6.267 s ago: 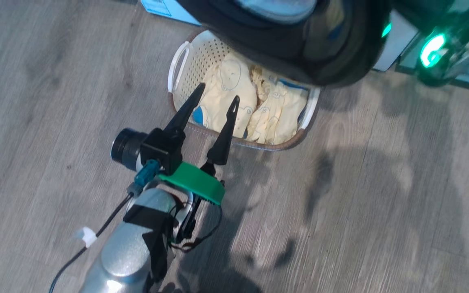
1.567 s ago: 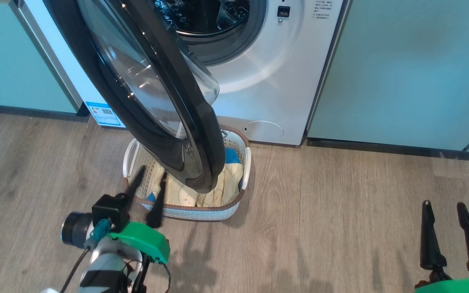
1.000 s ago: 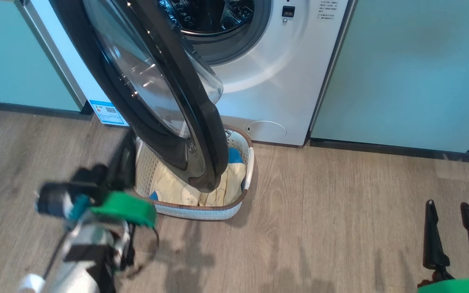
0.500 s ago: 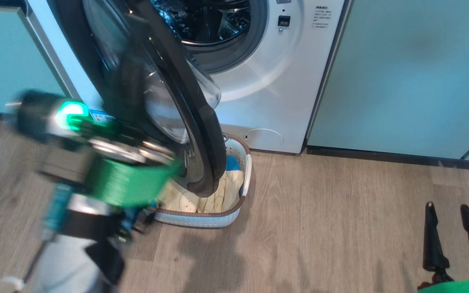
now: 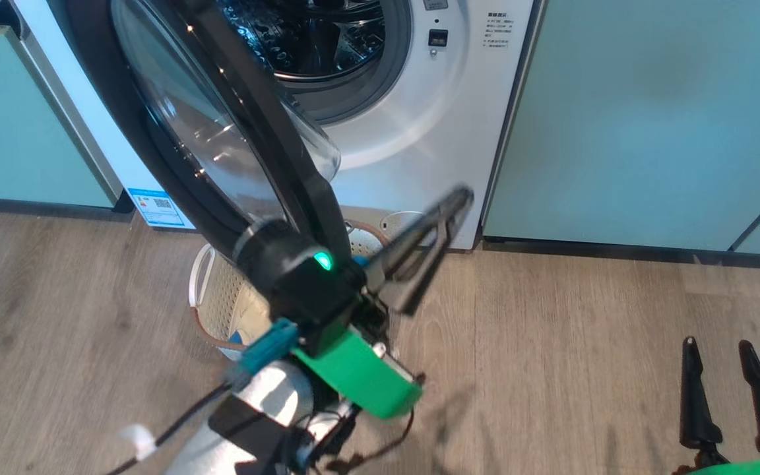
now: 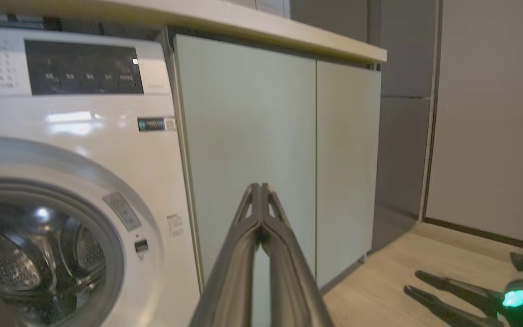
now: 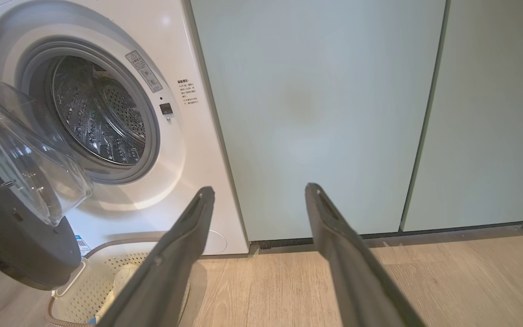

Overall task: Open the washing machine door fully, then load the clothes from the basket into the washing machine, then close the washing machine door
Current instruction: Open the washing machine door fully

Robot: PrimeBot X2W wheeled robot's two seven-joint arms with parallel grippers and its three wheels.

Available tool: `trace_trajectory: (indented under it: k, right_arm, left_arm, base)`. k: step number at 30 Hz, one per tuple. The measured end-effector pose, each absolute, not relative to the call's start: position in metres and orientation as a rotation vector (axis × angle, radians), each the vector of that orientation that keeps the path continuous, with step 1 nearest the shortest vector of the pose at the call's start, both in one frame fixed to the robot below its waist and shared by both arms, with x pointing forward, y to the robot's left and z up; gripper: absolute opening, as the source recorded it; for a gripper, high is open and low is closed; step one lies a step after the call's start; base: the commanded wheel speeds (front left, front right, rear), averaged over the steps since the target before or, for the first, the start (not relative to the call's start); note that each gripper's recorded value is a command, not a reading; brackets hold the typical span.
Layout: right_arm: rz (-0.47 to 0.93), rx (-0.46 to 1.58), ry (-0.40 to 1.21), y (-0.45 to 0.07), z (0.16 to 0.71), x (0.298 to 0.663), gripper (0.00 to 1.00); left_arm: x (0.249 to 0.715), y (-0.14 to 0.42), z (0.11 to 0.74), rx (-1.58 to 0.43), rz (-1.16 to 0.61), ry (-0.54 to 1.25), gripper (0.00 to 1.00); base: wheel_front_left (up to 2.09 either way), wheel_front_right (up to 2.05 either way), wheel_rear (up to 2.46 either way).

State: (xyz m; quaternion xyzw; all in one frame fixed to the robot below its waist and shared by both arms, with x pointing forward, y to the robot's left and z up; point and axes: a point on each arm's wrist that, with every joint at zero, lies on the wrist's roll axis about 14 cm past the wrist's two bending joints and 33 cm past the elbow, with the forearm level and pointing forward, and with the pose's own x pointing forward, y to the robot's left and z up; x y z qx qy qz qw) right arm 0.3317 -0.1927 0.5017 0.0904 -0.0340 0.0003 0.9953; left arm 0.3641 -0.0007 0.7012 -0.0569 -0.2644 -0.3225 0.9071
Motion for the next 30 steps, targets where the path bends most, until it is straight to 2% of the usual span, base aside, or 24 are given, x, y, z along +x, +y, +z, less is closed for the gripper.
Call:
trace_trajectory:
  k: [4, 14, 30]
  right_arm:
    - [-0.001, 0.182, -0.066, -0.193, 0.501, 0.331, 1.0]
    - [0.001, 0.183, -0.053, -0.192, 0.497, 0.332, 1.0]
    - [-0.018, 0.193, -0.034, -0.196, 0.491, 0.328, 1.0]
  left_arm:
    - [0.369, -0.01, 0.665, -0.132, -0.688, -0.392, 0.0]
    - [0.39, -0.009, 0.597, -0.089, -0.654, -0.134, 0.0]
    - [0.433, 0.011, 0.568, -0.055, -0.533, -0.057, 0.0]
  base:
    - [0.0, 0.0, 0.0]
    - [0.0, 0.0, 0.0]
    - [0.0, 0.0, 0.0]
